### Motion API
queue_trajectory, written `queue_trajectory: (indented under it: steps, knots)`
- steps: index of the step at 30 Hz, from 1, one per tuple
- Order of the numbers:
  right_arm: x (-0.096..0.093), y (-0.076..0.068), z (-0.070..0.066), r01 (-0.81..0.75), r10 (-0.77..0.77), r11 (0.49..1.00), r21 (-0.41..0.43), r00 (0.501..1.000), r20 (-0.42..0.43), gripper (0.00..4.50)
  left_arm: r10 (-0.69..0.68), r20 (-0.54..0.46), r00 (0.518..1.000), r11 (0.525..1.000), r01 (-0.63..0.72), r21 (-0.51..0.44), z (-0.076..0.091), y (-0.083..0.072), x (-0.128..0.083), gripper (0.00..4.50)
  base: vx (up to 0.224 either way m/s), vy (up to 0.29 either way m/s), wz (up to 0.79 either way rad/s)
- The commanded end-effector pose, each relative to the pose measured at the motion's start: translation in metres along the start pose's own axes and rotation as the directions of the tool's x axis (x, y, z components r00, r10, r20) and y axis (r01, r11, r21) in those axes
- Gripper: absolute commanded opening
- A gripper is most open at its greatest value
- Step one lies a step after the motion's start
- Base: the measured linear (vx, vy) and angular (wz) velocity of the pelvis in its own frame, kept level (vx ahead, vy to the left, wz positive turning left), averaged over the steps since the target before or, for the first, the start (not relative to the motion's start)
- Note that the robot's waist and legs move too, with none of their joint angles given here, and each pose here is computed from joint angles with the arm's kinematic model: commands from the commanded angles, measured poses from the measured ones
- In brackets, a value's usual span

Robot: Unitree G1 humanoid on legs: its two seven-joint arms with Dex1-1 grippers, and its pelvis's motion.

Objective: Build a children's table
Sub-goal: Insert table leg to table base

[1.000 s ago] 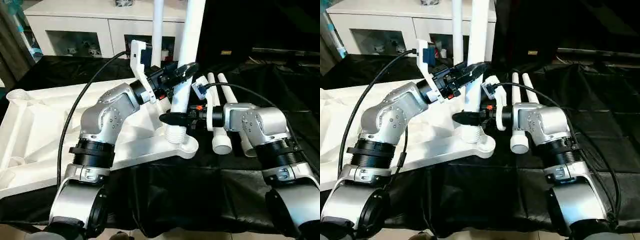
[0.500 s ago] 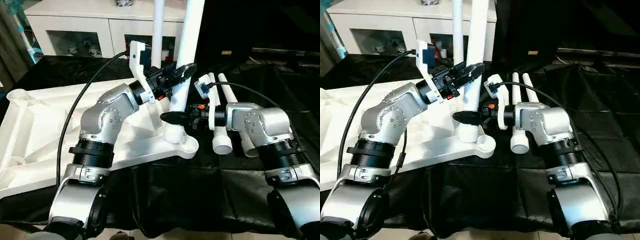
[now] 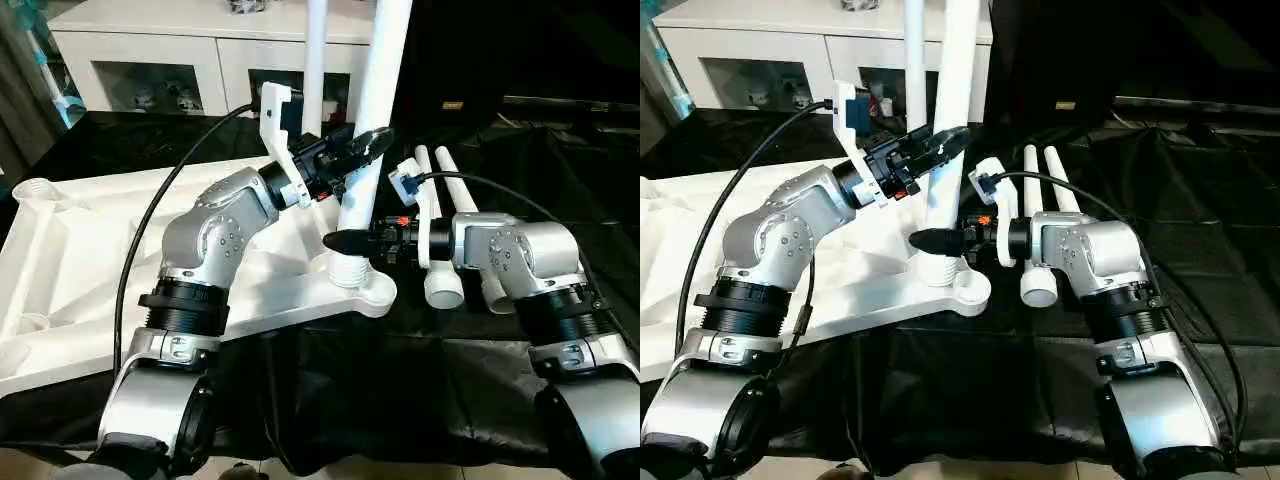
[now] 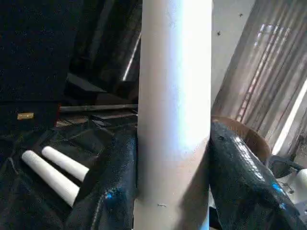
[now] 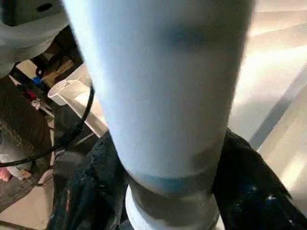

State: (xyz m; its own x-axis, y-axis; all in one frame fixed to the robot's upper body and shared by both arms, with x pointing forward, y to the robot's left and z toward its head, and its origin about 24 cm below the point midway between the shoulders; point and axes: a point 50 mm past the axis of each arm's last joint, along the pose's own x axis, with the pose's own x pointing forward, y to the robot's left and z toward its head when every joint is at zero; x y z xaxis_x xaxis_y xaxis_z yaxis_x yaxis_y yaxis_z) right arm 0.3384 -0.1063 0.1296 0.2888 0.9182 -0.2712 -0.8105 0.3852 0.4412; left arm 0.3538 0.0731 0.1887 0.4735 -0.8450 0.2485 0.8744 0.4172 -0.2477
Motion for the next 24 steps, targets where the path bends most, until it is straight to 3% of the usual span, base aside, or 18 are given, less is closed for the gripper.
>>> queue_trajectory:
  steps: [1, 14, 24]
  knots:
    - [-0.0031, -0.0014, 0.0003, 0.013, -0.013, 1.0, 0.009, 1.0, 0.009, 2.05, -0.027, 0.018, 0.999, 0.999, 0.027, 0.025, 0.0081, -0.0041, 0.0034, 1.82, 0.0, 0.0, 0.0]
    - [-0.0108, -0.0057, 0.0051, 0.026, -0.025, 1.0, -0.016, 0.997, 0.078, 1.99, 0.001, 0.027, 1.0, 1.0, -0.002, 0.011, 0.0067, -0.0011, -0.0021, 1.81, 0.0, 0.0, 0.0]
    - [-0.0104, -0.0062, 0.0056, 0.031, -0.029, 0.999, -0.029, 0.996, 0.083, 1.98, 0.042, 0.044, 0.998, 0.999, -0.042, 0.017, 0.0087, 0.0021, -0.004, 1.81, 0.0, 0.0, 0.0]
